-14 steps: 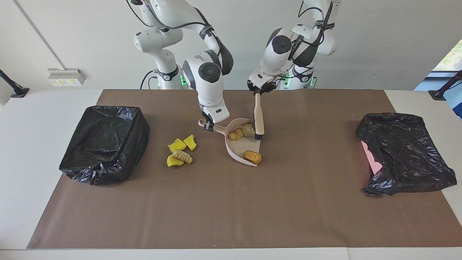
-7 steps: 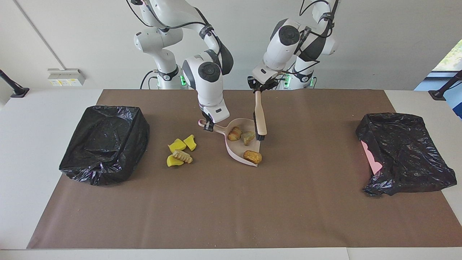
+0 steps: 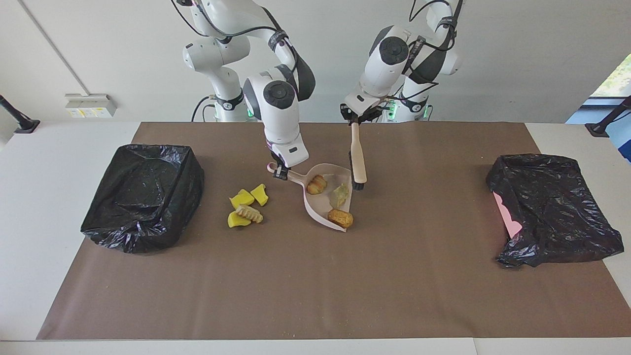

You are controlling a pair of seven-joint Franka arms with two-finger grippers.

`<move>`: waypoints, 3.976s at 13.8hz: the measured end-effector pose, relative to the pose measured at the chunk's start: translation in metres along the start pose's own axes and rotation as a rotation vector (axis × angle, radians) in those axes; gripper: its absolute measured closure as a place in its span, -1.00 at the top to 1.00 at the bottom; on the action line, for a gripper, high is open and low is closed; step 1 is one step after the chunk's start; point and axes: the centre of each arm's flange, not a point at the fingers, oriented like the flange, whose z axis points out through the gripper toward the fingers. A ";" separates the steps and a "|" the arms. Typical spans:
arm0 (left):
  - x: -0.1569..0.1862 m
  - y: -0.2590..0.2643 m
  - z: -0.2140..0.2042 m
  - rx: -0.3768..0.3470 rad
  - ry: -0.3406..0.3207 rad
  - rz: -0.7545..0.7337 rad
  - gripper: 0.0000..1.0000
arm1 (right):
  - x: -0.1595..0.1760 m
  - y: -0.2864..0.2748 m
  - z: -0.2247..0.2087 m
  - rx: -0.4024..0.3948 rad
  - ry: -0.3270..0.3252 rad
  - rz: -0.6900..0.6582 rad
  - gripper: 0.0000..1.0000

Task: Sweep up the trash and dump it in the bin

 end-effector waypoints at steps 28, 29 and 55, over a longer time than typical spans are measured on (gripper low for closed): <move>-0.167 0.085 0.127 -0.017 0.082 -0.054 -0.48 | -0.044 0.048 0.017 0.072 0.088 0.143 1.00; -0.173 0.086 0.131 -0.013 0.074 -0.045 -0.48 | -0.042 0.044 0.019 0.090 0.096 0.177 1.00; -0.066 0.084 0.071 -0.015 0.092 0.020 1.00 | -0.033 -0.005 0.077 0.008 0.056 -0.109 1.00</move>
